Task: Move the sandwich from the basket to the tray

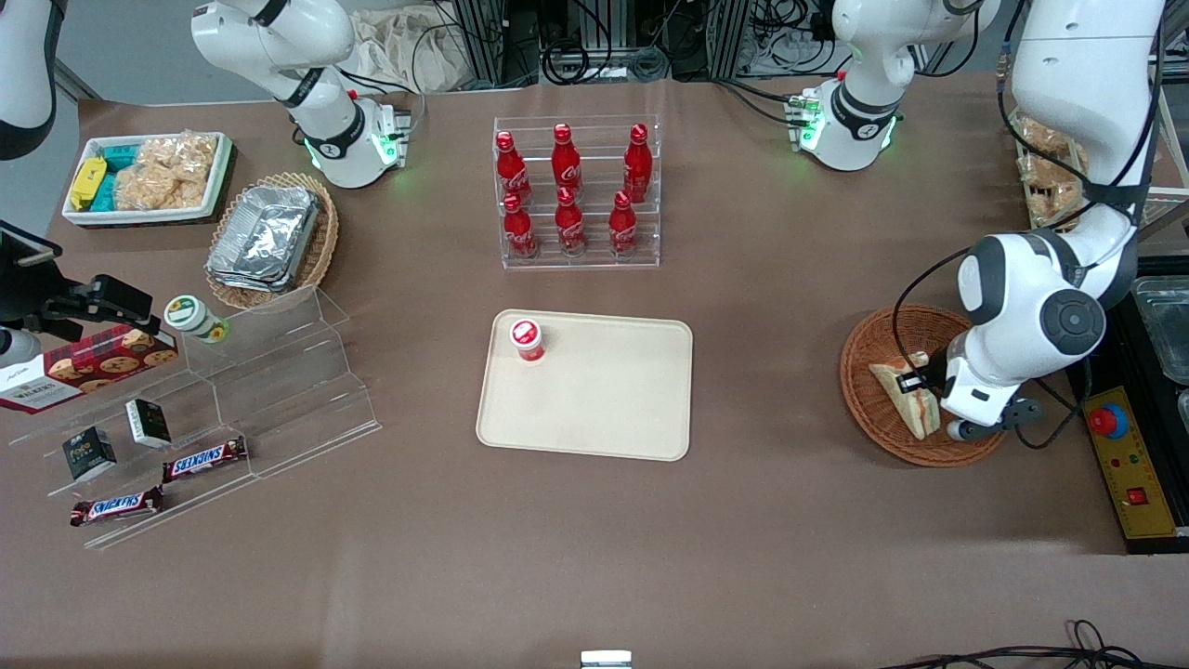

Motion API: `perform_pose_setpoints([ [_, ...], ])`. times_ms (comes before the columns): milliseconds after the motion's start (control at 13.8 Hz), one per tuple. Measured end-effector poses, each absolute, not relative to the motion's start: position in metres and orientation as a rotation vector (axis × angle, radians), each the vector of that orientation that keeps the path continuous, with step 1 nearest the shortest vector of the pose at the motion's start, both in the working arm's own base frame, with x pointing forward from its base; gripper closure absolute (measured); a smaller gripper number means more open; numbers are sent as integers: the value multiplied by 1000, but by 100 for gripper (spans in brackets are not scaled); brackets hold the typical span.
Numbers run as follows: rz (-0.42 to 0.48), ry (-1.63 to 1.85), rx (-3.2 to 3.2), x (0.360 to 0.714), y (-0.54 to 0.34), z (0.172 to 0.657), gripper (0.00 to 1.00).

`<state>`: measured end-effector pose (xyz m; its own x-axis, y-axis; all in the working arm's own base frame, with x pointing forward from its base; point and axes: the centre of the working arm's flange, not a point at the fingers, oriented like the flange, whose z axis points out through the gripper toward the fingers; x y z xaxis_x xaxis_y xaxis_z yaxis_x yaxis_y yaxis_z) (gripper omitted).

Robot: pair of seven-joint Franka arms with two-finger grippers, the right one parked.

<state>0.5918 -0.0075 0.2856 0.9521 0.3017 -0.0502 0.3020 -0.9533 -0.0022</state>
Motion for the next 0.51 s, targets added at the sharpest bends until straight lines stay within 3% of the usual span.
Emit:
perform_pose_setpoints([
  [145, -58, 453, 3104, 599, -17, 335, 85],
  [509, -86, 342, 3130, 600, -62, 497, 85],
])
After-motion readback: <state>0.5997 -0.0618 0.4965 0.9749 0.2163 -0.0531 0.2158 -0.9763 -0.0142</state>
